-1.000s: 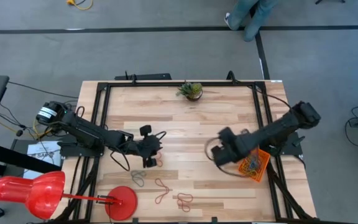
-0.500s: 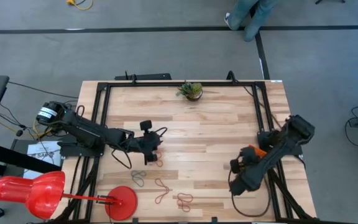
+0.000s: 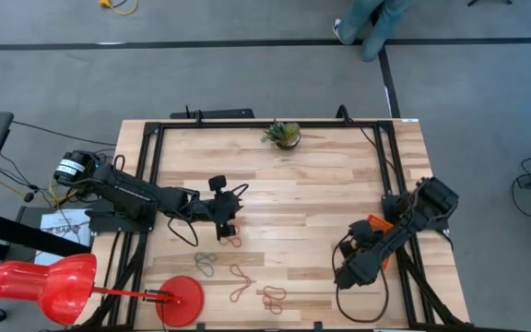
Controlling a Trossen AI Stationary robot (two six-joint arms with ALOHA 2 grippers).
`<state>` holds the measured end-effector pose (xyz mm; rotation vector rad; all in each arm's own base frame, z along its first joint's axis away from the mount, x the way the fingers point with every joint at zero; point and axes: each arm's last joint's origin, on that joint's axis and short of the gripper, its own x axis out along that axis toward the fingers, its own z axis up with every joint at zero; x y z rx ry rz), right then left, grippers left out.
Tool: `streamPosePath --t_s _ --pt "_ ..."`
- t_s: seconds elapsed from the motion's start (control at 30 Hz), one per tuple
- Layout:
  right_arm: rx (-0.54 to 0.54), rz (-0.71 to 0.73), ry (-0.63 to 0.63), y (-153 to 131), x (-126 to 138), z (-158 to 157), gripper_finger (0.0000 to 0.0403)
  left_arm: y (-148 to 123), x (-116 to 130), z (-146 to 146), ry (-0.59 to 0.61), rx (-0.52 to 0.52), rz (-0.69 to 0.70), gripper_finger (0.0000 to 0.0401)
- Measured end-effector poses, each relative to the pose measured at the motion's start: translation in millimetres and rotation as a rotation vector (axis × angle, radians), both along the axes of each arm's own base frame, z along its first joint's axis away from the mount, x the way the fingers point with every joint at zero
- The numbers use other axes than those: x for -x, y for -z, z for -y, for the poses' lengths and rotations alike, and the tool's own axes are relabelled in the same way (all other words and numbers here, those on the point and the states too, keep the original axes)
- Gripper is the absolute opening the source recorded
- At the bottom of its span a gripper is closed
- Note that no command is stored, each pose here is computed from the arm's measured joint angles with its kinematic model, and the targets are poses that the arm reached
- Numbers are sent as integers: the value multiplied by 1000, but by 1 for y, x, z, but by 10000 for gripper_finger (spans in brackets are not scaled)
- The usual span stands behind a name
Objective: Pick and place rubber bands into bin
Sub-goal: Put the red rubber band into the orange basket
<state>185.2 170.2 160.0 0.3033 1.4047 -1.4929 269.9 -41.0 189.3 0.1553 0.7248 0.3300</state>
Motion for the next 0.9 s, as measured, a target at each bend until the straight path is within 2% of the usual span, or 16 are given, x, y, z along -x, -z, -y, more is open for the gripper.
streamPosePath --t_s 0.1,0.27,0.33,0.43,0.57,0.73,0.9 --pt "-6 -24 -10 -8 1 5 112 0 0 0 0 1 0 80" --pt "-124 0 -75 -30 -2 13 129 1 1 1 22 15 -15 80" --pt "-151 42 -105 -41 -5 19 131 -1 1 1 27 16 -12 80" --pt "-127 151 -173 -55 -12 27 132 -5 4 0 25 16 -4 80" --pt "-14 343 -350 -64 -27 38 129 -16 11 -1 28 34 20 80" --pt "126 494 -644 -62 -60 42 127 -28 26 1 45 185 20 80" --pt "96 532 -933 -58 -104 45 127 -26 34 6 120 412 -70 80"
